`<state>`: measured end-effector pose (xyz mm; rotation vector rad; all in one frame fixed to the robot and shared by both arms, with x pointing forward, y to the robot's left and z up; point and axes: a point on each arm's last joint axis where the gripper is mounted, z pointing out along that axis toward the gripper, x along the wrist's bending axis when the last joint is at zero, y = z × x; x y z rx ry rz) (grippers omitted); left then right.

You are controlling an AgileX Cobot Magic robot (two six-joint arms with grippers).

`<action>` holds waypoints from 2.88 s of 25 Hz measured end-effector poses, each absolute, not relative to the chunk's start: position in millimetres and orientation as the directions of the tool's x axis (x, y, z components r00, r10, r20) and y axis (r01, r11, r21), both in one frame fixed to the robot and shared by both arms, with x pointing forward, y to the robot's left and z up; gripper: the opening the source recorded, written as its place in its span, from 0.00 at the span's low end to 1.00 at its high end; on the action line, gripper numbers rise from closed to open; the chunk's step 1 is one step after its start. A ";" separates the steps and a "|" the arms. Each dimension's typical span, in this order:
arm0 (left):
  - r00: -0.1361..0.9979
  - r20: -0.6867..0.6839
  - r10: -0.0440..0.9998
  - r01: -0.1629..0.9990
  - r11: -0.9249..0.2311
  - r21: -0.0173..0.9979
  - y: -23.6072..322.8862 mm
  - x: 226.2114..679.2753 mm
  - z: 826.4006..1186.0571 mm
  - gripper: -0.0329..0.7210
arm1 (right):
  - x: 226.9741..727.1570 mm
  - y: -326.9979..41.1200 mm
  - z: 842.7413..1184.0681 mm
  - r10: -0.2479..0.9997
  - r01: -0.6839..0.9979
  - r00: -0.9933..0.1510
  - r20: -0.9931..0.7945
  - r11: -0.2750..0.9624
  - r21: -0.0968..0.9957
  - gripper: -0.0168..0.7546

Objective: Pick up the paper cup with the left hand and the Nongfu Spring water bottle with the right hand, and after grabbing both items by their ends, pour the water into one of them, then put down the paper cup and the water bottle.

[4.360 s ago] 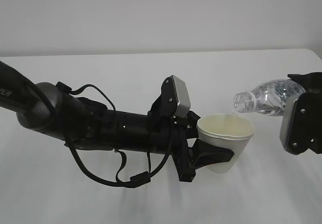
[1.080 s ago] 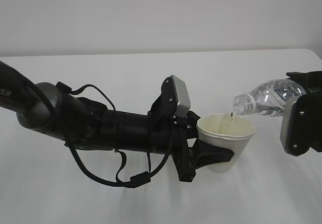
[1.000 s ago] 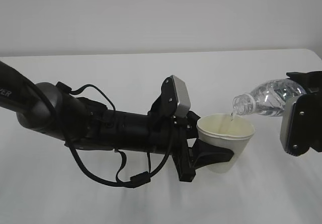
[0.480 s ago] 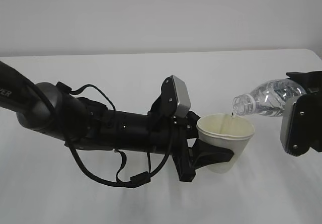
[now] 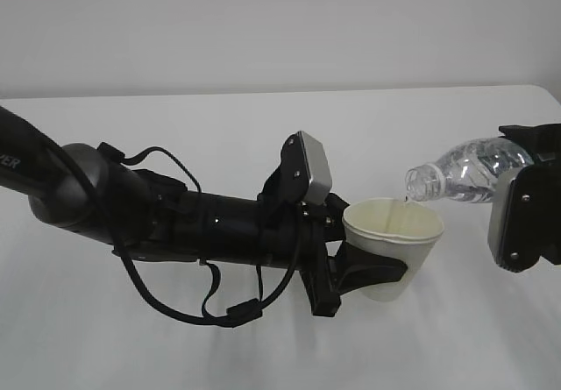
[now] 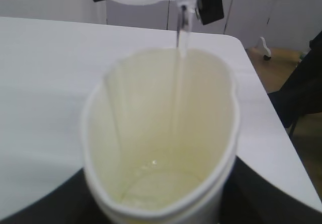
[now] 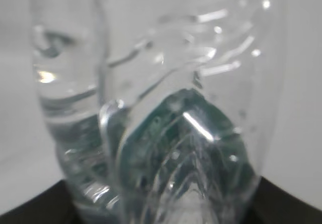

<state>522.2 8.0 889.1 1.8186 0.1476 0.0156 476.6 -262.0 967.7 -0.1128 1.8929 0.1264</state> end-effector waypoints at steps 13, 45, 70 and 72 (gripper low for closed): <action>0.992 -0.068 0.109 0.093 -0.243 0.966 8.0 522.2 889.1 0.56 | 476.7 -261.7 968.0 -0.020 -0.147 -0.314 -0.949 0.989 0.027 0.55; 0.992 -0.069 0.109 0.094 -0.244 0.965 8.0 522.2 888.5 0.55 | 476.9 -261.4 968.8 -0.044 -0.157 -0.302 -0.952 0.988 0.004 0.54; 0.992 -0.069 0.109 0.094 -0.244 0.965 8.0 522.2 888.5 0.55 | 477.0 -261.4 969.1 -0.057 -0.161 -0.296 -0.953 0.987 -0.009 0.54; 0.992 -0.069 0.109 0.094 -0.244 0.965 8.0 522.2 888.5 0.55 | 477.0 -261.4 969.1 -0.060 -0.162 -0.296 -0.953 0.987 -0.011 0.54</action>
